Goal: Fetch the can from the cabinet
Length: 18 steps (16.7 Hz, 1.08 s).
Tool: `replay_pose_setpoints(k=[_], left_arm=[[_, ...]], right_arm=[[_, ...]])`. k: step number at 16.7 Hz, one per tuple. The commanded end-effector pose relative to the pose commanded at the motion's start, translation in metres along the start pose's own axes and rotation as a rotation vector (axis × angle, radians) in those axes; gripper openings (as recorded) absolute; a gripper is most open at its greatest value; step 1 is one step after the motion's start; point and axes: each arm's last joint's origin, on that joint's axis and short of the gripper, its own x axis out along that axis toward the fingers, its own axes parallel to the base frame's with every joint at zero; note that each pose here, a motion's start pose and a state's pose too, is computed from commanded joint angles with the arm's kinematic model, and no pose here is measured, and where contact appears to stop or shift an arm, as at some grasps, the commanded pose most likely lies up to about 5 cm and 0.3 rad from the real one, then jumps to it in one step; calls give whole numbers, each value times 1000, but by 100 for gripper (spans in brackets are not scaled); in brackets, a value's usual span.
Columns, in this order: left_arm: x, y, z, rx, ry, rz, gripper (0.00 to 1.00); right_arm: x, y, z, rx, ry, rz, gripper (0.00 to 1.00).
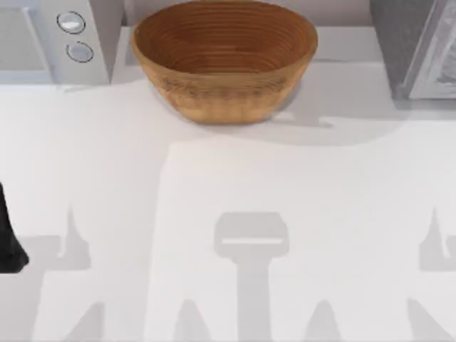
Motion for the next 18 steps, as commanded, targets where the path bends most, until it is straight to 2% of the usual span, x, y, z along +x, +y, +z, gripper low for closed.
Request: replay_pose_setpoints(k=[4,7,12,18], left_arm=[[0,0,0,0,0,0,100],[0,0,0,0,0,0,100],[0,0,0,0,0,0,100],[0,0,0,0,0,0,100]], right_arm=[[0,1,8,1,2,2,100],[1,2,40,3,13,5,100],[19,8,137,1,32,6,100],[77,23,261,-7,40,4,100]])
